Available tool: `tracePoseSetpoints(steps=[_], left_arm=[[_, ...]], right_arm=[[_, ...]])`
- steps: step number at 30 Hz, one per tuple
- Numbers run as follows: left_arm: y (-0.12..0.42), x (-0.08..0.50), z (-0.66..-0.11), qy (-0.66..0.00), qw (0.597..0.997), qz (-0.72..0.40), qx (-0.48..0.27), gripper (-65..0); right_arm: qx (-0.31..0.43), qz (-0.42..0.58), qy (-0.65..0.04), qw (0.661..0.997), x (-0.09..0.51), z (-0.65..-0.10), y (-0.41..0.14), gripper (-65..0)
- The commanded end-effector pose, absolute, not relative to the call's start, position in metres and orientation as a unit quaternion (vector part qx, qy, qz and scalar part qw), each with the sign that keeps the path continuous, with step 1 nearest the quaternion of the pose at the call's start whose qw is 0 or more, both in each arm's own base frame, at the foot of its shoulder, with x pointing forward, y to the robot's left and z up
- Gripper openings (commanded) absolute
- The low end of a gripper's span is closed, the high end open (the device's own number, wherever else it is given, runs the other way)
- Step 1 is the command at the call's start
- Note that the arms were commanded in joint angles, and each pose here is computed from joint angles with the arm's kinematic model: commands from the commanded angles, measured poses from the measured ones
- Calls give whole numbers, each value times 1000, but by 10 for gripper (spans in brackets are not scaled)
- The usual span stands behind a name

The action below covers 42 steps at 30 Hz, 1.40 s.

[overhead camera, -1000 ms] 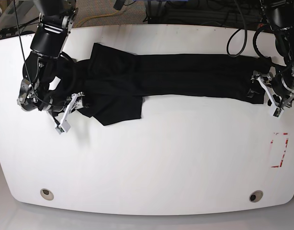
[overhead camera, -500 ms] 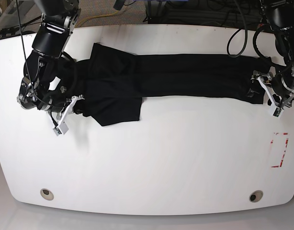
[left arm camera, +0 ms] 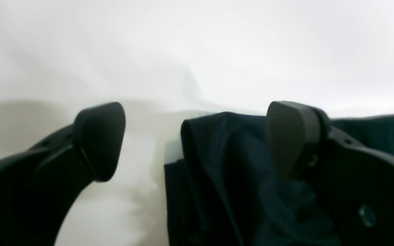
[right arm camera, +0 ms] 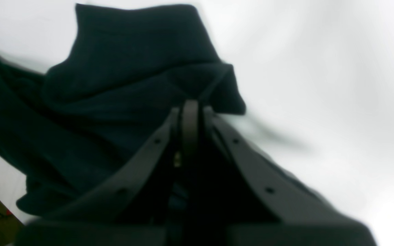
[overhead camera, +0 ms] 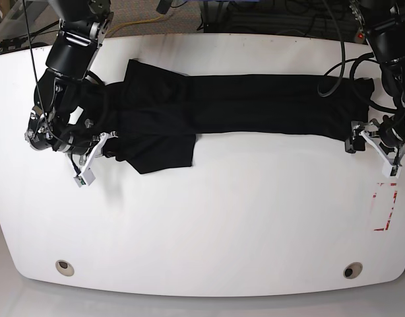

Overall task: Fold the T-shirt properly
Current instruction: 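Pull the folded edge with both grippers, spreading the shirt wider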

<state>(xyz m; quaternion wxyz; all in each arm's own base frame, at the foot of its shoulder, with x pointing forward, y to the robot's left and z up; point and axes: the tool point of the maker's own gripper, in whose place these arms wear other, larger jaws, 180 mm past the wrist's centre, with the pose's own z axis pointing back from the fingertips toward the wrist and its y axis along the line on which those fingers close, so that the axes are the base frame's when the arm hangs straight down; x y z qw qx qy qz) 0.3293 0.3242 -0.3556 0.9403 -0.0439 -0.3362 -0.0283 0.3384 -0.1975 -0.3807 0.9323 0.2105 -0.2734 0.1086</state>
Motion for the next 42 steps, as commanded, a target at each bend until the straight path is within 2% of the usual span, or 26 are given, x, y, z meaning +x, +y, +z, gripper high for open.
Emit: tracePoseSetpoints(steps=[1,5,10,15,18,21,22,23,25,42], left_arm=[[332,334,-347,-344,938,-27,-38,-25],[321,331,-367,-313,947,-40,-51,-26],[317,329,-382,-291,954,-36,-66,-108],[315,329,-384,-291,953,-33,-70,-158],[320,329,-381,-299,951,-22,-69,-282],[324,332,-377,-313,947,-11,-70,-465],[323,336,-375,-323,943,-5,-73,-544],[323,339,-372,-331,941,-3,-74,-593],[324,341,-369,-338,938,-1,-73,-640],[315,372,-279,-448,893,-34,-16,-647]], right_arm=[[206,111,-304,924,352,-363,-203,-650],[208,110,-309,922,353,-361,-203,-650],[234,104,-334,907,358,-352,-197,-650],[237,103,-335,906,357,-351,-196,-650],[235,103,-334,907,357,-352,-197,-650],[234,103,-334,907,357,-352,-198,-650],[234,103,-334,907,357,-352,-198,-650],[234,103,-334,907,357,-352,-198,-650],[234,103,-336,906,358,-351,-197,-650],[219,118,-429,869,411,-288,-205,-650]])
